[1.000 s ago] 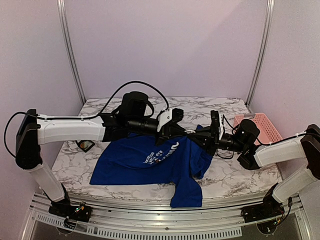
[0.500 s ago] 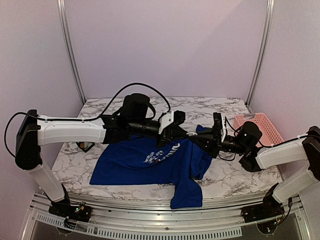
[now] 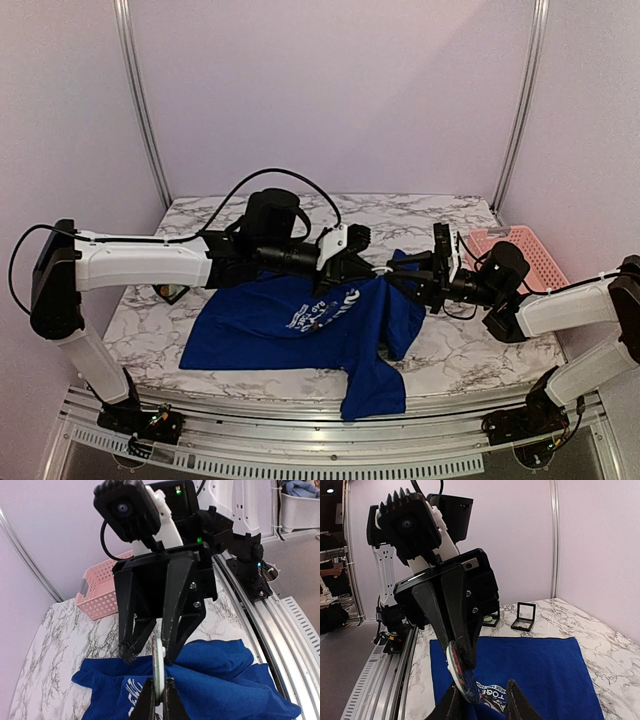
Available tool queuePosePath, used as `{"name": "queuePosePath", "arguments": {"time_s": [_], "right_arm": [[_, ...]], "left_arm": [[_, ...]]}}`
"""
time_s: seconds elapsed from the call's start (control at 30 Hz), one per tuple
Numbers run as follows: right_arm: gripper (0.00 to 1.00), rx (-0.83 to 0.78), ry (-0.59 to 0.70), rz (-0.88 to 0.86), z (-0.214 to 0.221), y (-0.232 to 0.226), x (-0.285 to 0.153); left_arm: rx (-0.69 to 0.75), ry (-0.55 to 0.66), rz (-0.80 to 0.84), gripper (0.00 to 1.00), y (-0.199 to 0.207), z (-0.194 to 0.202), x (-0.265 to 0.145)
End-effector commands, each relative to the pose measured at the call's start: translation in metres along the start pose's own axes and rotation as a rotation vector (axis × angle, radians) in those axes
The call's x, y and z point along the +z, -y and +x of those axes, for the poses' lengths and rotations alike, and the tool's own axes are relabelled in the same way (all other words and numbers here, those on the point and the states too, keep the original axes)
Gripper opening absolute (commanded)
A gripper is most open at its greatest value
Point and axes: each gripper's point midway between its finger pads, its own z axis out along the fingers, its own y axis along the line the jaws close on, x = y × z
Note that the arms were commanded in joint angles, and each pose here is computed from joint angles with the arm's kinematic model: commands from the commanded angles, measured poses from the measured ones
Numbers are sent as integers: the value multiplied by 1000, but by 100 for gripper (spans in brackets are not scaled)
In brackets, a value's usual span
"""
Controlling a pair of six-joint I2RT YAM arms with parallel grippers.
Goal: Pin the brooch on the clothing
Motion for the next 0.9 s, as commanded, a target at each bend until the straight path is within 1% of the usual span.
{"name": "queuePosePath", "arguments": {"time_s": [0.0,0.2,0.27,0.37,0.47,0.53,0.6,0.7,0.73,0.8,0.83,0.87], "right_arm": [[32,-26,10,8,-7,2,-3],[40,-37,-75,-20,2,-5,-5],[42,-23,-138,-14,11,-4,-7],[43,5,-187,10,13,2,-9],[44,30,-202,63,14,12,-13],[45,57,-213,128,16,23,-14],[49,112,-239,228,21,44,-15],[51,220,-315,338,41,71,-14],[52,245,-331,361,44,78,-13],[53,302,-382,382,60,86,-10],[53,316,-392,393,63,89,-9],[54,335,-413,412,71,95,-9]], "left_arm": [[-3,-3,42,0,13,0,-3],[28,-36,4,0,8,10,-2],[54,-49,-2,0,9,17,-2],[82,-70,7,0,13,31,1],[108,-92,26,0,19,45,4],[136,-95,49,0,26,53,6],[167,-106,86,0,37,62,8],[182,-129,117,1,47,75,11],[191,-133,124,5,50,79,10],[221,-147,146,18,57,85,9],[240,-157,160,28,62,89,7],[257,-166,176,40,66,93,5]]}}
